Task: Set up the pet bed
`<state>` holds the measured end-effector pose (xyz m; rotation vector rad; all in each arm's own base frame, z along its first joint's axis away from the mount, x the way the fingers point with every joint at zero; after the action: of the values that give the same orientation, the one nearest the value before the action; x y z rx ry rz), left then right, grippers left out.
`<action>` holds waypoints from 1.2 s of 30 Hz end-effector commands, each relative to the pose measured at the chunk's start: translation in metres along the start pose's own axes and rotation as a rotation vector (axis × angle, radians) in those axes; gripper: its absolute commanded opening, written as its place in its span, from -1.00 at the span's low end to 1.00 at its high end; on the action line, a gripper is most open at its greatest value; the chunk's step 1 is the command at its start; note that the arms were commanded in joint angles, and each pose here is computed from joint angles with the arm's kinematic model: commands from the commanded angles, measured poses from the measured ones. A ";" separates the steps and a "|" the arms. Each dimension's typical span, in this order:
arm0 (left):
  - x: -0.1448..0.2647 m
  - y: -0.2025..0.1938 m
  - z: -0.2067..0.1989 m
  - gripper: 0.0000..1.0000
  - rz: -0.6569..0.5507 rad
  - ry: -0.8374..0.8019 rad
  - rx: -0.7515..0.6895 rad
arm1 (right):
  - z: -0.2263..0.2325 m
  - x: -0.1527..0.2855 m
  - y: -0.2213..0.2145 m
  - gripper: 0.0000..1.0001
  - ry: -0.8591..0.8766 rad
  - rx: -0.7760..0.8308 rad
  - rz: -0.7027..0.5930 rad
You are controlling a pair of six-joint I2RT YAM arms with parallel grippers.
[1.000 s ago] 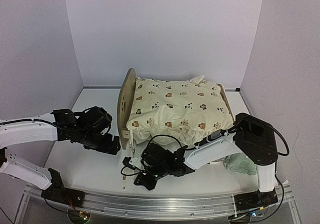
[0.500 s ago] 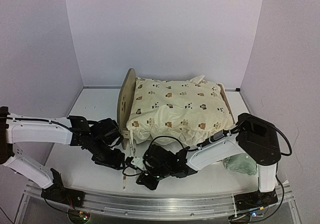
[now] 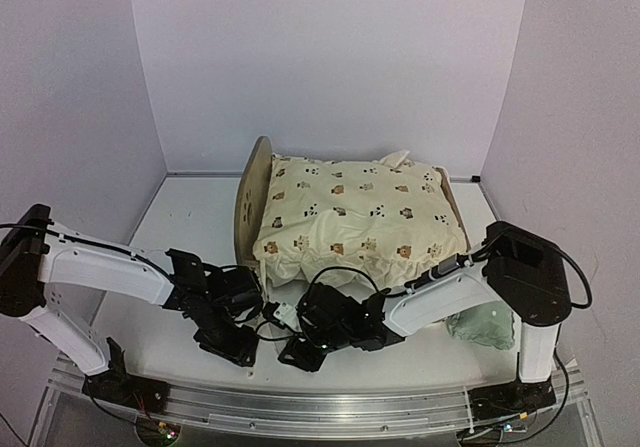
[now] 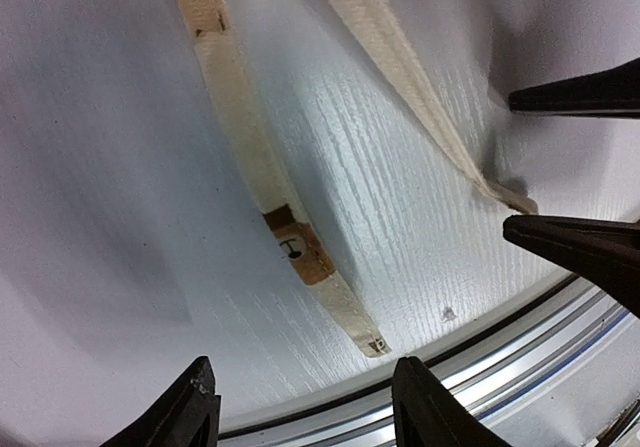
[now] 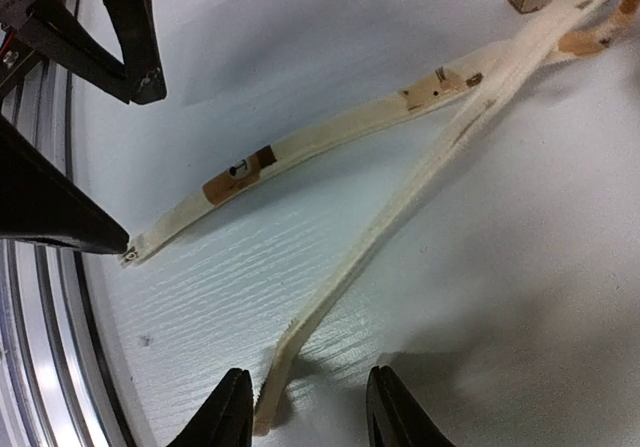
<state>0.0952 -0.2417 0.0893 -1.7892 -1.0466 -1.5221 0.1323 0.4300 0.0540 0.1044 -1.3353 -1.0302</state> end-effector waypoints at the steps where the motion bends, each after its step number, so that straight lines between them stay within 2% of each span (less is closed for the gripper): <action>1: -0.002 0.007 -0.013 0.16 -0.012 -0.022 -0.012 | -0.010 0.008 -0.020 -0.17 -0.042 -0.037 0.081; 10: -0.024 0.012 -0.025 0.02 0.027 0.061 -0.057 | -0.010 0.019 -0.020 -0.17 -0.023 -0.038 0.067; 12: -0.030 0.012 -0.024 -0.09 0.041 0.094 -0.055 | -0.010 0.019 -0.022 -0.18 -0.020 -0.039 0.069; 13: -0.031 0.012 -0.022 -0.15 0.049 0.116 -0.052 | -0.010 0.019 -0.022 -0.18 -0.018 -0.039 0.070; 18: -0.033 0.007 -0.014 -0.85 0.091 0.187 -0.026 | -0.011 0.024 -0.022 -0.18 -0.015 -0.040 0.062; 20: -0.031 0.004 -0.011 -0.98 0.095 0.197 -0.018 | -0.011 0.027 -0.020 -0.18 -0.014 -0.040 0.052; 26: -0.011 0.008 -0.005 -1.00 0.005 0.236 -0.003 | -0.010 0.035 -0.002 -0.18 -0.015 -0.048 -0.007; 32: 0.018 0.020 -0.007 -1.00 -0.164 0.201 0.007 | -0.011 0.046 0.038 -0.14 -0.039 -0.108 -0.176; 36: 0.027 0.025 -0.007 -1.00 -0.224 0.187 0.017 | -0.014 0.046 0.059 -0.11 -0.066 -0.156 -0.266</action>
<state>0.1046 -0.2559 0.1055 -1.5807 -1.0780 -1.7277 0.1484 0.4060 0.0748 0.0470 -1.3425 -1.1569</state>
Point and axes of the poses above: each gripper's point midway between its finger pads, its own x axis back along the fingers, its own z axis along the line the jaws close on, y = z × x, the point moved 6 cm from there along x, back along the fingers, and after that the axes turned 9 degrees about -x, right-handed, at the moved point
